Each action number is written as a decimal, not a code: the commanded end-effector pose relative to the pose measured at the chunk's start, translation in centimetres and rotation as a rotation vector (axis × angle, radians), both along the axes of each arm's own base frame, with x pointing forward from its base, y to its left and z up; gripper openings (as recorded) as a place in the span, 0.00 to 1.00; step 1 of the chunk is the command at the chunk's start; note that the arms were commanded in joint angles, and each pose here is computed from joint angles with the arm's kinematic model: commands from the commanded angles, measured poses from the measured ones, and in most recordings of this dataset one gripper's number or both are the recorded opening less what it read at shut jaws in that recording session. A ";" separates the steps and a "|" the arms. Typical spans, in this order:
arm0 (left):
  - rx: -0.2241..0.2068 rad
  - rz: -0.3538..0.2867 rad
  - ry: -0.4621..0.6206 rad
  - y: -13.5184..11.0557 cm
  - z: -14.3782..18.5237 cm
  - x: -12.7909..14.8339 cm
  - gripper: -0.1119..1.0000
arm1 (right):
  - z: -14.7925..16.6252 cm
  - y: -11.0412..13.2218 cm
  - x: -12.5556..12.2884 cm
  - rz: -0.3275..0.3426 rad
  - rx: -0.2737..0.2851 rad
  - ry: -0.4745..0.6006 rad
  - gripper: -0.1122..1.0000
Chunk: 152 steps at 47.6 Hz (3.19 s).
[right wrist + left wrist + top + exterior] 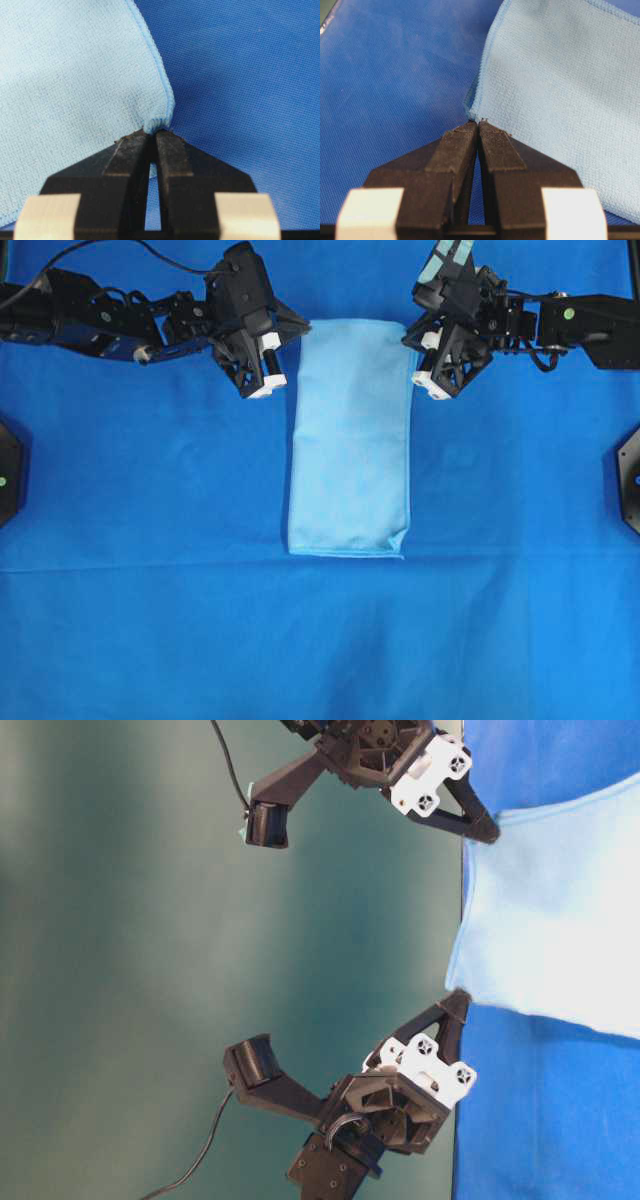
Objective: Fold the light blue towel.
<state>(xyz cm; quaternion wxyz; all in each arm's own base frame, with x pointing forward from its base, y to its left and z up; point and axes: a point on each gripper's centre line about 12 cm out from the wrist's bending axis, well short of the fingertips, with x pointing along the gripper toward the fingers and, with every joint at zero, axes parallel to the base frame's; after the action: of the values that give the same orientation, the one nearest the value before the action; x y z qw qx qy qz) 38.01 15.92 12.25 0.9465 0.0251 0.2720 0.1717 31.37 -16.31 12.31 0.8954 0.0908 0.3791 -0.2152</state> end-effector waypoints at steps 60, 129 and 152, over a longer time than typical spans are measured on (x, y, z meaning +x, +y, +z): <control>-0.105 -0.477 0.106 -21.1 -0.3 -1.1 0.10 | 0.1 17.0 1.1 0.164 0.228 0.071 0.13; -0.079 -0.514 -0.183 -20.3 13.1 -10.9 0.60 | 12.7 18.4 -4.5 0.277 0.052 -0.172 0.65; -0.056 -0.505 -0.378 -18.5 13.6 -20.2 0.60 | 12.9 16.2 -12.9 0.301 -0.052 -0.359 0.65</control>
<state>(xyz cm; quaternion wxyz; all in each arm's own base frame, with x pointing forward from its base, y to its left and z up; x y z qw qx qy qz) 18.54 -2.87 25.77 0.9917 0.0341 0.0956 -0.0790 19.16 0.06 25.11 0.9688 0.0478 0.2322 -0.0716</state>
